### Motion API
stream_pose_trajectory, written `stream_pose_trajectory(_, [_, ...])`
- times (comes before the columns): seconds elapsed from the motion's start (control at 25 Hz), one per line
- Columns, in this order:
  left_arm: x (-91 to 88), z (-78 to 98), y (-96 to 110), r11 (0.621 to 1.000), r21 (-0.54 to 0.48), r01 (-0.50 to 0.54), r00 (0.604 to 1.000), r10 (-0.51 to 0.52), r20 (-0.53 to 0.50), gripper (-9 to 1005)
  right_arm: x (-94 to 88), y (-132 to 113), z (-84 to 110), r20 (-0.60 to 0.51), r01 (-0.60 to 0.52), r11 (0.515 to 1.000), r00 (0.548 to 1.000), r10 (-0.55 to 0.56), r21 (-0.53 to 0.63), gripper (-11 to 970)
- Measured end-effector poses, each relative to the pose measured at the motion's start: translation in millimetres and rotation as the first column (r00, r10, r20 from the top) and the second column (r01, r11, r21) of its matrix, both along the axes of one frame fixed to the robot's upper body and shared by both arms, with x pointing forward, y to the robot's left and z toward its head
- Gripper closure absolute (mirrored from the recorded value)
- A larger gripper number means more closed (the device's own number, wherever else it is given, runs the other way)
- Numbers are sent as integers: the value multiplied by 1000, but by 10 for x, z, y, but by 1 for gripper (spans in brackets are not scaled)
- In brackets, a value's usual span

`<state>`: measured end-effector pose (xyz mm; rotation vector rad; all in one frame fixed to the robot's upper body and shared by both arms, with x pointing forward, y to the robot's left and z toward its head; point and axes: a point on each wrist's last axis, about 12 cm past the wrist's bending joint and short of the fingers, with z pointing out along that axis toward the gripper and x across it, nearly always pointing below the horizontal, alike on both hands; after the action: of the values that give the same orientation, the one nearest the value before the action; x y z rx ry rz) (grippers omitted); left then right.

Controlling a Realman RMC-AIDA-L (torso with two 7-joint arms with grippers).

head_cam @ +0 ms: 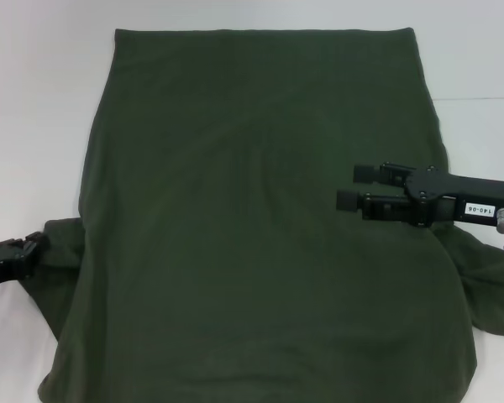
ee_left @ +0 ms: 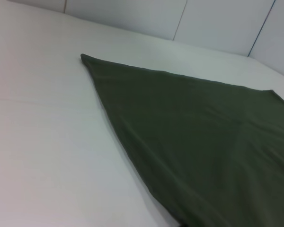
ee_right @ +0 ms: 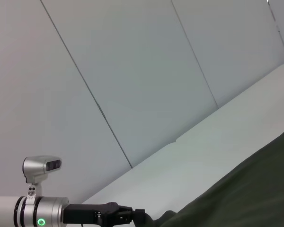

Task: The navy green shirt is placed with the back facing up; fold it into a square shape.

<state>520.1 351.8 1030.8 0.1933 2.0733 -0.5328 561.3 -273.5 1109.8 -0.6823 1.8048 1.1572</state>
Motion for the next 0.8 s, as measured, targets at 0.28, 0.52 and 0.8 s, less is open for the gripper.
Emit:
stream_pose_trajectory(0.28, [12,1,-3,1000,4,0,1000,0,-1,967,1,-5,7,7,6,1000,1000,-6,8,56])
stream_pose_trajectory(0.52, [32,52,97,998,36,-45,999,45,15,993,4,20,2,11,8,1000,1000,-9,14,58])
stream_pose_trajectory(0.8, [109,135,240,989,91,-118,993,115,37,994,3,51,-2,14,9,1000,1000,-9,25,59])
